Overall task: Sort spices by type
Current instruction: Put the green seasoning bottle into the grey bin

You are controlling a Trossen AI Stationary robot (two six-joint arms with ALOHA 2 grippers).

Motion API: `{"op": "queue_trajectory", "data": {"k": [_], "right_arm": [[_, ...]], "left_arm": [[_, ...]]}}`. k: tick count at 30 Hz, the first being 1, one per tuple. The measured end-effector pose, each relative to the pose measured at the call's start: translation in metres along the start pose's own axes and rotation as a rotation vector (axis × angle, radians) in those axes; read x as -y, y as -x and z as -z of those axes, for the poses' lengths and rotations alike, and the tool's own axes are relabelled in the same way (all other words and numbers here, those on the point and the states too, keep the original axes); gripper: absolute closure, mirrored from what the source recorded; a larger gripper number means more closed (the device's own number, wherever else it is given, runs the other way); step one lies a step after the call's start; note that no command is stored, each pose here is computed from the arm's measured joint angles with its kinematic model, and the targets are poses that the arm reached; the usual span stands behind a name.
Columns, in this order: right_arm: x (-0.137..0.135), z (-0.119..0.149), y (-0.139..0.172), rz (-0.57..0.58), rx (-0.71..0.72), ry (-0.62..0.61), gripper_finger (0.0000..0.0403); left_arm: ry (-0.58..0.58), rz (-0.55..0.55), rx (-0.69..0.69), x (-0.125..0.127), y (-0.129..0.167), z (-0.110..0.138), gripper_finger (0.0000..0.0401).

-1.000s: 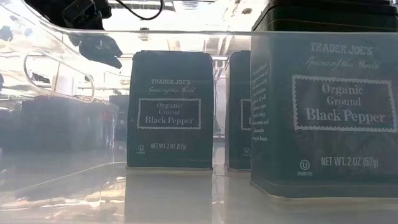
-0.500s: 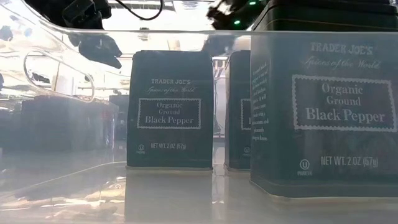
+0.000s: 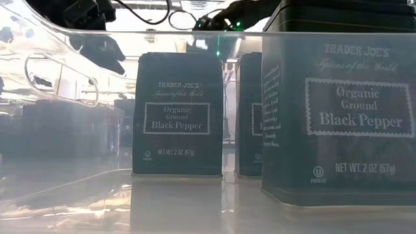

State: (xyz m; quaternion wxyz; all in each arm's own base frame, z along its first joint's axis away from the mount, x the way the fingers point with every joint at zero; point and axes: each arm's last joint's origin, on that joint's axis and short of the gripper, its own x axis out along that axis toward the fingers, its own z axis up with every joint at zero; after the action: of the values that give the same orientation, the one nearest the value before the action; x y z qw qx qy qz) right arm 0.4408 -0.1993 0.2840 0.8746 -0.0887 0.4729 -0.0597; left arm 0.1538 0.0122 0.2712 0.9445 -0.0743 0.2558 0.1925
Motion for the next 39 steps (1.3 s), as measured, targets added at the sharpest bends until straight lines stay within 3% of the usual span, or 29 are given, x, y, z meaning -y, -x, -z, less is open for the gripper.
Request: {"op": "queue_trajectory", "data": {"k": [12,18,27,31,39], "right_arm": [[0.003,0.021,-0.05,-0.078,-0.118,-0.005,0.008],[0.003,0.023,-0.058,-0.081,-0.118,0.034,0.0081],[-0.001,0.032,-0.077,-0.103,-0.175,-0.015,0.0083],[-0.001,0.031,-0.077,-0.099,-0.172,-0.023,0.0098],[0.004,0.037,-0.076,-0.093,-0.206,-0.157,0.0144]], "left_arm": [[0.009,-0.004,-0.019,0.0,0.0,0.002,0.0054],[0.007,-0.005,-0.026,-0.001,0.0,0.003,0.0054],[0.008,-0.007,-0.033,-0.001,0.0,0.003,0.0054],[0.012,-0.007,-0.033,-0.001,0.0,0.003,0.0054],[0.012,-0.007,-0.032,-0.001,0.0,0.003,0.0054]]}}
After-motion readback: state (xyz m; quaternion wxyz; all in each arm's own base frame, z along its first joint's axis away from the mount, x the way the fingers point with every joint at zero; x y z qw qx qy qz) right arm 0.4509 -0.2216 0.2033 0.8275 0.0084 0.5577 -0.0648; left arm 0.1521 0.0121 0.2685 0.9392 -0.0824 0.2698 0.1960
